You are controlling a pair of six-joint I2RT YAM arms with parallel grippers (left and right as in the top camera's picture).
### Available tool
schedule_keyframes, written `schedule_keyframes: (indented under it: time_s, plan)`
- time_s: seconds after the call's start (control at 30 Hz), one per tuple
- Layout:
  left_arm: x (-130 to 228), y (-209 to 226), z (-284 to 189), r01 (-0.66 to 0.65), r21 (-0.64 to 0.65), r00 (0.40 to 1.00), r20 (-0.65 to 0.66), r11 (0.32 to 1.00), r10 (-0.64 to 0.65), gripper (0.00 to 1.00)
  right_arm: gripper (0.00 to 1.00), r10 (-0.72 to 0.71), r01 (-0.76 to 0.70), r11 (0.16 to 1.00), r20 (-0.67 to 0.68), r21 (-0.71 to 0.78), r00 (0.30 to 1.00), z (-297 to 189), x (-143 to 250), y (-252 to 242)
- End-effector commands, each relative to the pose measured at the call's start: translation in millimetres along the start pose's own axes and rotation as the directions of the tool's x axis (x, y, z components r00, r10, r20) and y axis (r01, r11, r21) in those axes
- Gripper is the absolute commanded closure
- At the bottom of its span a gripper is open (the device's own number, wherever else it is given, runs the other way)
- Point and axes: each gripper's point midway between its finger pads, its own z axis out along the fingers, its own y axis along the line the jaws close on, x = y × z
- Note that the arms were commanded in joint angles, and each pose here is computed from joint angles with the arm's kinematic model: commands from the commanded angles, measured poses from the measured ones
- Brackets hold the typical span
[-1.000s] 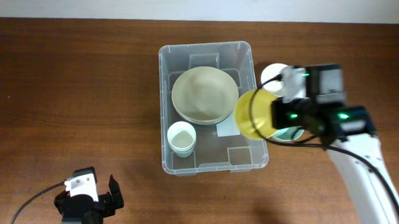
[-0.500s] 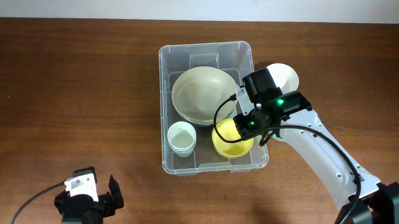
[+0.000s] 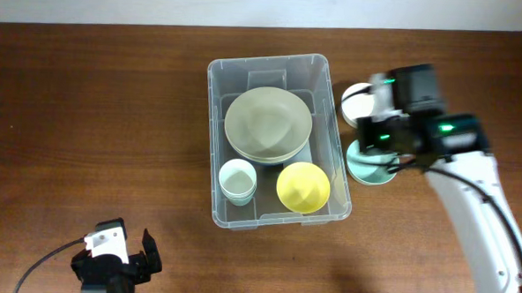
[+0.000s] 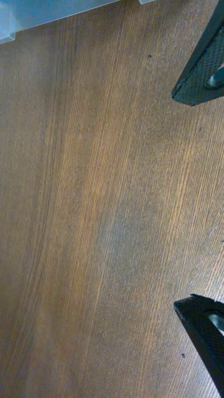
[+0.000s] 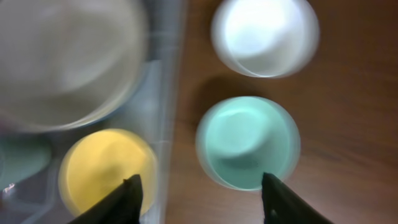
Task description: Pack container
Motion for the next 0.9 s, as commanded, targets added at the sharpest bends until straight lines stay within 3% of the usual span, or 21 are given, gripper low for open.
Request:
schedule_keyframes:
  time_s: [0.0,0.17,0.67,0.73,0.87]
  plan:
    - [-5.3,2.5,-4.2,0.008,-0.01,1.0,0.02,1.0,-0.008,0.0,0.37,0.131,-0.129,0.989,-0.015,0.068,0.991,5.1,5.2,-42.9]
    - [-5.3,2.5,-4.2,0.008,-0.01,1.0,0.02,1.0,-0.008,0.0,0.26,0.228,-0.219,0.968,-0.072,0.12,0.971,36.8,18.8,-81.5]
    - [-5.3,2.5,-4.2,0.008,-0.01,1.0,0.02,1.0,-0.008,0.0,0.28,0.306,-0.261,0.951,-0.392,0.165,0.867,185.8,98.1,-106.9]
    - [-5.3,2.5,-4.2,0.008,-0.01,1.0,0.02,1.0,-0.008,0.0,0.38,0.307,-0.26,0.951,-0.412,0.167,0.858,191.9,104.1,-106.5]
    - [-5.3,2.5,-4.2,0.008,-0.01,1.0,0.02,1.0,-0.008,0.0,0.9,0.307,-0.261,0.951,-0.41,0.167,0.859,192.7,103.4,-106.8]
